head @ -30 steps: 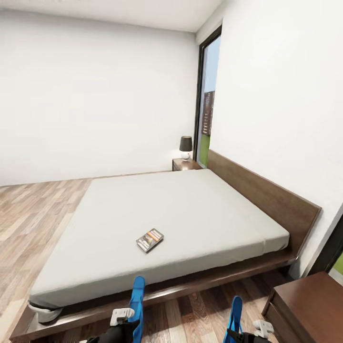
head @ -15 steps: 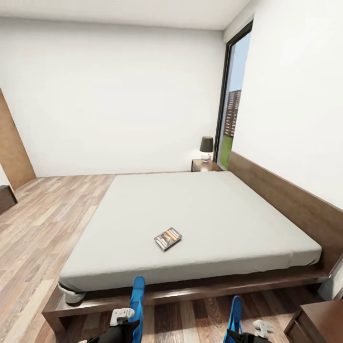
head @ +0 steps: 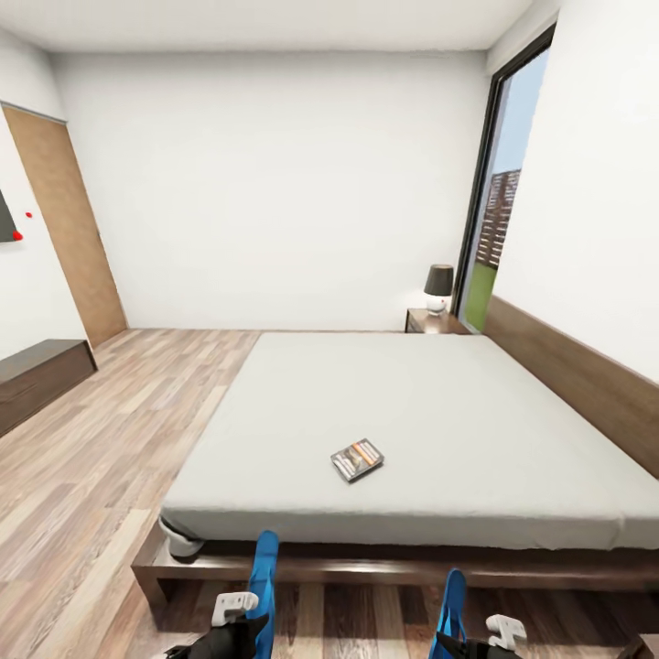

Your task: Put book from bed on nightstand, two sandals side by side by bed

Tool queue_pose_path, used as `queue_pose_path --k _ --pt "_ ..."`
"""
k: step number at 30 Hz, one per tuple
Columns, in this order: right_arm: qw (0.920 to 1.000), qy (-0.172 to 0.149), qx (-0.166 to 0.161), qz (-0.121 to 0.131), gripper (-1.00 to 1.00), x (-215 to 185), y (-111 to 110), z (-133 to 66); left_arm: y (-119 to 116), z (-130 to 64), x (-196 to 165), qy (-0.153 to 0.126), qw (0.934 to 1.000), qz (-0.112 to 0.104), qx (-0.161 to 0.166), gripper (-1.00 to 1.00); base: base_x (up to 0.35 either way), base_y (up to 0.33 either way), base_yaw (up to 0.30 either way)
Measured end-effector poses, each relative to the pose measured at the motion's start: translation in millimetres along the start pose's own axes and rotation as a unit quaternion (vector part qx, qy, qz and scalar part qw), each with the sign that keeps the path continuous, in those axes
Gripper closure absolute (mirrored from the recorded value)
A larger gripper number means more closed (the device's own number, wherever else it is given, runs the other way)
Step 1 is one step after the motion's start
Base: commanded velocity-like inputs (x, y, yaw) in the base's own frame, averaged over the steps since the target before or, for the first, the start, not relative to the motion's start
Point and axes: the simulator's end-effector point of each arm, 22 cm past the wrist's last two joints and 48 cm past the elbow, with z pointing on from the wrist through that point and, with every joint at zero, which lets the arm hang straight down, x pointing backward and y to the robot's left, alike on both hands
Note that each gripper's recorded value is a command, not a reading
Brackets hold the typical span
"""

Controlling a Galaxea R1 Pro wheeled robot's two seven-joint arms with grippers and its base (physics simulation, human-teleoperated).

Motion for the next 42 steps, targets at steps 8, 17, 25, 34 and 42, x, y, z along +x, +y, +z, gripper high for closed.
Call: queue_pose_path --k 8,17,25,34,42 --pt "1.0 0.0 0.0 0.001 1.0 0 0 -0.1 0 0.0 0 0.0 1.0 0.0 0.0 1.0 0.0 0.0 0.066" --pt "1.0 0.0 0.0 0.001 1.0 0 0 0.0 0 0.0 0 0.0 1.0 0.0 0.0 1.0 0.0 0.0 0.072" --pt "1.0 0.0 -0.001 0.001 1.0 0 0 -0.5 0 0.0 0 0.0 1.0 -0.001 0.0 1.0 0.0 0.0 0.126" --pt "0.9999 -0.008 0.01 -0.004 1.0 -12 -14 -9.6 1 -1.0 2 0.001 1.0 0.0 -0.001 1.0 0.0 0.0 0.001" --pt "0.9999 -0.006 0.008 -0.004 1.0 -11 -13 -9.6 2 -1.0 2 0.001 1.0 0.0 -0.002 1.0 0.0 0.0 0.0"
